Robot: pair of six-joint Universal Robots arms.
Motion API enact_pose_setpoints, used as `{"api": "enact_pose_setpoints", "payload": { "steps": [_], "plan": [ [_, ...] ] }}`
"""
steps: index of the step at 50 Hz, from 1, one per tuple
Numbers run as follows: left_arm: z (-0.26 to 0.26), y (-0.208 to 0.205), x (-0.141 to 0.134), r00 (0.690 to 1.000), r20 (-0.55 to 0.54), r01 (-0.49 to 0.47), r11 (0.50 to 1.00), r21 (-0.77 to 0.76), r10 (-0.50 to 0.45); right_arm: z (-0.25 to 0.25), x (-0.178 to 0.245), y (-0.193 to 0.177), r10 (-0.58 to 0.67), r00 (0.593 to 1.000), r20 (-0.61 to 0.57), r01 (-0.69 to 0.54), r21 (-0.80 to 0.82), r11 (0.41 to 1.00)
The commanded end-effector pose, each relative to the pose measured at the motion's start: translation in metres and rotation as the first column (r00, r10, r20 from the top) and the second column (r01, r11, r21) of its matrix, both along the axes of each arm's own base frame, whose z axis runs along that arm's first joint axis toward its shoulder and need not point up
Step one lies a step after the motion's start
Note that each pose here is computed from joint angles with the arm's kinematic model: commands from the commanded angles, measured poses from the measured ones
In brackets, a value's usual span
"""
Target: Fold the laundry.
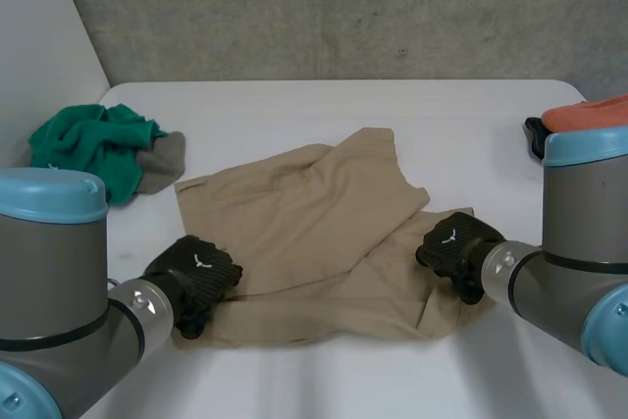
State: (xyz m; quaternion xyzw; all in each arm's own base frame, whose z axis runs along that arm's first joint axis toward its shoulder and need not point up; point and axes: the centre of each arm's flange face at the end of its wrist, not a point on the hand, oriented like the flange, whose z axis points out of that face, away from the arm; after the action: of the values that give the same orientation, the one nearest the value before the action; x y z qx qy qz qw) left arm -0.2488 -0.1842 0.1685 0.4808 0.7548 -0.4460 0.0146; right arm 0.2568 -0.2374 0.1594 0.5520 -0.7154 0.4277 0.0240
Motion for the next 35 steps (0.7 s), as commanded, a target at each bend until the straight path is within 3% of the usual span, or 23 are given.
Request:
{"api": "enact_pose_setpoints", "payload": {
  "steps": [1, 5, 9, 13, 17, 18, 22, 23, 25, 26, 28, 29, 30, 35],
  "plan": [
    [-0.001, -0.001, 0.001, 1.0, 0.011, -0.005, 1.0, 0.0, 0.005, 0.008, -0.001, 0.001, -0.015, 1.0, 0.014, 0.015, -0.012, 1.0],
    [-0.001, -0.009, -0.001, 0.999, 0.041, 0.01, 0.999, -0.032, -0.009, 0.016, -0.002, 0.008, -0.02, 0.999, 0.029, 0.02, -0.004, 1.0],
    [0.015, -0.047, 0.002, 0.999, 0.035, -0.034, 0.982, -0.188, 0.041, 0.032, -0.006, 0.009, -0.05, 0.995, 0.089, 0.051, -0.019, 0.998],
    [0.055, -0.095, 0.004, 0.988, -0.099, -0.148, 0.896, -0.419, 0.117, 0.049, -0.011, 0.004, -0.089, 0.978, 0.191, 0.096, -0.027, 0.995],
    [0.116, -0.131, 0.003, 0.95, -0.301, -0.264, 0.726, -0.635, 0.082, 0.063, -0.019, -0.004, -0.138, 0.95, 0.279, 0.153, -0.033, 0.988],
    [0.144, -0.137, 0.0, 0.931, -0.365, -0.292, 0.649, -0.702, 0.023, 0.067, -0.022, -0.007, -0.154, 0.941, 0.303, 0.174, -0.039, 0.984],
    [0.205, -0.145, -0.01, 0.875, -0.455, -0.331, 0.485, -0.81, -0.163, 0.072, -0.03, -0.013, -0.184, 0.924, 0.336, 0.212, -0.048, 0.976],
    [0.212, -0.146, -0.013, 0.862, -0.466, -0.333, 0.471, -0.817, -0.199, 0.072, -0.031, -0.014, -0.187, 0.923, 0.337, 0.215, -0.049, 0.975],
    [0.222, -0.146, -0.02, 0.829, -0.486, -0.327, 0.467, -0.822, -0.275, 0.071, -0.032, -0.015, -0.192, 0.922, 0.337, 0.22, -0.048, 0.974],
    [0.226, -0.142, -0.03, 0.789, -0.506, -0.303, 0.495, -0.814, -0.349, 0.069, -0.034, -0.016, -0.197, 0.922, 0.334, 0.224, -0.043, 0.974],
    [0.226, -0.139, -0.039, 0.744, -0.527, -0.269, 0.539, -0.799, -0.411, 0.067, -0.036, -0.016, -0.205, 0.921, 0.332, 0.23, -0.037, 0.973],
    [0.223, -0.139, -0.044, 0.722, -0.54, -0.249, 0.566, -0.786, -0.433, 0.066, -0.037, -0.017, -0.21, 0.92, 0.33, 0.234, -0.035, 0.972],
    [0.215, -0.139, -0.051, 0.678, -0.572, -0.215, 0.62, -0.755, -0.462, 0.063, -0.039, -0.017, -0.219, 0.919, 0.328, 0.242, -0.029, 0.97],
    [0.175, -0.131, -0.08, 0.569, -0.666, -0.083, 0.772, -0.63, -0.482, 0.054, -0.043, -0.021, -0.228, 0.916, 0.329, 0.247, -0.018, 0.969]
  ]
}}
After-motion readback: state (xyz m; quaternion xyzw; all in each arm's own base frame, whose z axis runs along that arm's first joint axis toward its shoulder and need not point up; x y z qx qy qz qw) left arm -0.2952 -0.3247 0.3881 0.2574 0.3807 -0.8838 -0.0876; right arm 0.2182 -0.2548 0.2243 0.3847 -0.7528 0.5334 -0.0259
